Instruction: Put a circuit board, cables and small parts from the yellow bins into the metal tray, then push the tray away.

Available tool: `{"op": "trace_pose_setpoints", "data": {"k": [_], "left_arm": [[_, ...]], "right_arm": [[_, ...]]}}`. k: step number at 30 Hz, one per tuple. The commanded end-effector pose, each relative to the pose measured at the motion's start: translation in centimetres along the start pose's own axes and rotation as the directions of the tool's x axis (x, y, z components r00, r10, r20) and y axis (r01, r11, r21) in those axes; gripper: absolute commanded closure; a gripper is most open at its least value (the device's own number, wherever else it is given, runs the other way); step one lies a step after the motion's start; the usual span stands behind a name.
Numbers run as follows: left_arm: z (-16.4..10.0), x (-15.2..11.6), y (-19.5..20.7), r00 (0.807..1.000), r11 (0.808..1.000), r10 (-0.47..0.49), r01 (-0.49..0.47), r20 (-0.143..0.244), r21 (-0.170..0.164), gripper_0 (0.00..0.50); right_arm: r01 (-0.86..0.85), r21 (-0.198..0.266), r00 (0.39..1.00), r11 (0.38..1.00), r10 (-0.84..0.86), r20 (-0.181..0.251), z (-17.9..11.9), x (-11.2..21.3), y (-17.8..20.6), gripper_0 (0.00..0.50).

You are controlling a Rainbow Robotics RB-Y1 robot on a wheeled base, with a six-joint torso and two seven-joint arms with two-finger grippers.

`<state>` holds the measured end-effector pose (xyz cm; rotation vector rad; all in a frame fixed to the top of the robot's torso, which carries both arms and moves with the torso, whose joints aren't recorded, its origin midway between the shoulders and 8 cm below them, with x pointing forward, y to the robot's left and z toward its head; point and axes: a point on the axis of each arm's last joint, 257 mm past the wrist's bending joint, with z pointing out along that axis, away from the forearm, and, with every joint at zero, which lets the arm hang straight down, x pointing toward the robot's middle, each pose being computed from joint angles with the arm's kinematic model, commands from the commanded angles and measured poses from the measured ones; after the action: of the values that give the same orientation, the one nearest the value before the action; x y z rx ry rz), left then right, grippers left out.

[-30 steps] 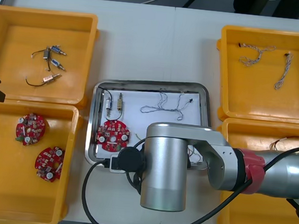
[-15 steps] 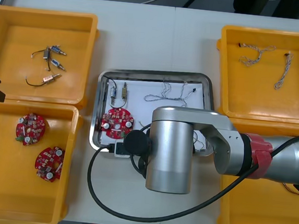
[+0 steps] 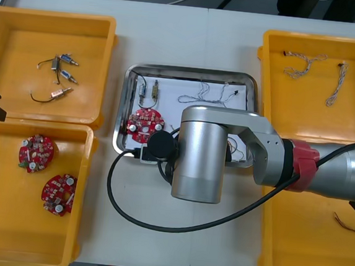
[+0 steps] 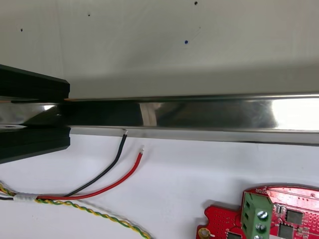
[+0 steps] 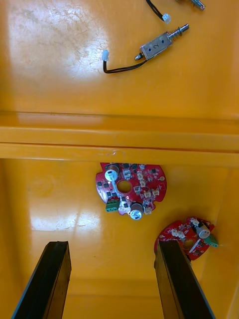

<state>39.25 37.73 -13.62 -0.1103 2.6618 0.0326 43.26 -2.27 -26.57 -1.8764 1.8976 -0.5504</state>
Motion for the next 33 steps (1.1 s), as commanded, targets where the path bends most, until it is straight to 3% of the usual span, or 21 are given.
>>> {"op": "trace_pose_setpoints", "data": {"k": [1,21,33], "left_arm": [[-1.4,-0.3,1.9,0.996,0.994,0.092,-0.09,0.022,-0.057,0.0],[-1.4,-0.3,1.9,0.996,0.994,0.092,-0.09,0.022,-0.057,0.0],[-1.4,-0.3,1.9,0.996,0.994,0.092,-0.09,0.022,-0.057,0.0]], "right_arm": [[0.006,0.064,0.999,0.998,-0.009,0.044,-1.8,-1.7,-3.7,0.5],[0.023,0.157,0.998,0.987,-0.031,0.051,-1.7,-2.3,-9.7,0.5],[0.023,0.218,0.991,0.976,-0.051,0.125,-1.2,-4.0,-13.7,0.5]]}}
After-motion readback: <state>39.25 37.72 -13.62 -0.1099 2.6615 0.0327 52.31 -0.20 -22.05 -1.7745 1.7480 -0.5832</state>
